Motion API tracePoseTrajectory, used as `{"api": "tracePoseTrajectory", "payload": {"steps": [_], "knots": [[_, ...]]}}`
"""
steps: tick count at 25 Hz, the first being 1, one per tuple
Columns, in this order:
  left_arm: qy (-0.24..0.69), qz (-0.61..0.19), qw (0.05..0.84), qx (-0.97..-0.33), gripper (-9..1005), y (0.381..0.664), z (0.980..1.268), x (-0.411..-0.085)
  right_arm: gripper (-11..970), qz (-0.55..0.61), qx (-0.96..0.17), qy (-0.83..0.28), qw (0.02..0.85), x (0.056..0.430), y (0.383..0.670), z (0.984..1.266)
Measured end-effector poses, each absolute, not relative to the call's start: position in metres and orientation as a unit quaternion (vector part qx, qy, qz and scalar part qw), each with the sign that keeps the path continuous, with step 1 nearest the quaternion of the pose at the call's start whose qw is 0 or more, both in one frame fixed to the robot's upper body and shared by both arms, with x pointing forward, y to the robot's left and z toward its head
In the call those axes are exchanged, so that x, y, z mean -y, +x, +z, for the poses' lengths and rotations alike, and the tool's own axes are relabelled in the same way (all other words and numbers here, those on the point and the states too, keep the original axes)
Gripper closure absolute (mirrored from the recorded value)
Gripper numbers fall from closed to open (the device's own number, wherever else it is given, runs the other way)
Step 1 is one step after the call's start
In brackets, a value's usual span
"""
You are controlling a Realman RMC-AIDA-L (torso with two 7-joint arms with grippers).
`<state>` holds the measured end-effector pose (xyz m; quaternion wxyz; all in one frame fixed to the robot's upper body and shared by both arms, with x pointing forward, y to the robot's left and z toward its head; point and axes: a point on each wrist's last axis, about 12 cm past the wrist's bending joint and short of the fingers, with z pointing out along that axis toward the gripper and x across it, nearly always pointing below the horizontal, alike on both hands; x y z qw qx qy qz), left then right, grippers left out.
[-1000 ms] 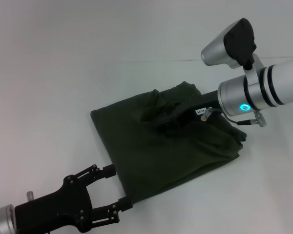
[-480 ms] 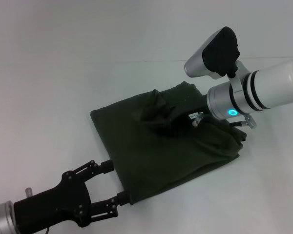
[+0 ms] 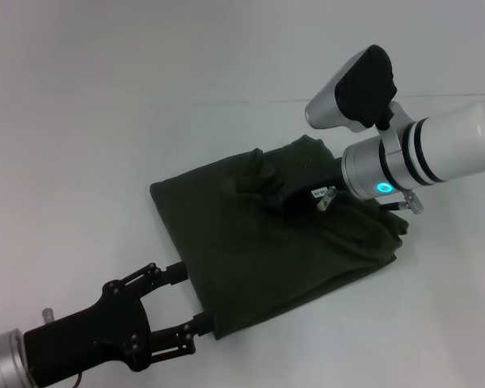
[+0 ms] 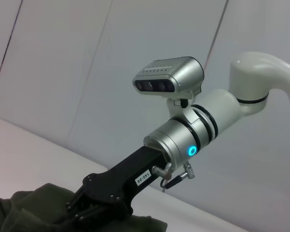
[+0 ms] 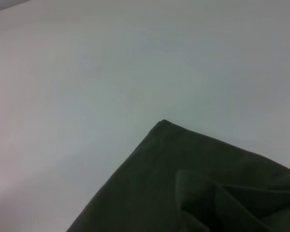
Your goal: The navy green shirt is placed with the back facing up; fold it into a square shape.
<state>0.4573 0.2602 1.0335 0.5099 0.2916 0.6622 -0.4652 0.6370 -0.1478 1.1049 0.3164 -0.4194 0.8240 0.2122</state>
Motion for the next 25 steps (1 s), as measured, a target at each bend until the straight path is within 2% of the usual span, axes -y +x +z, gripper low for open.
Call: {"api": "tracePoseTrajectory", "payload": {"steps": [3, 10, 25], "knots": [[0.291, -0.464, 0.510, -0.664, 88, 0.458, 1.033, -0.260, 867, 0.216, -0.824, -0.419, 0.315, 0.148, 0.636, 1.103], [0.291, -0.464, 0.509, -0.664, 88, 0.457, 1.033, -0.260, 949, 0.246, -0.815, -0.406, 0.332, 0.151, 0.633, 1.105], [0.290, -0.465, 0.509, -0.664, 89, 0.457, 1.033, -0.260, 916, 0.278, -0.839, -0.241, 0.402, 0.213, 0.638, 1.105]]}}
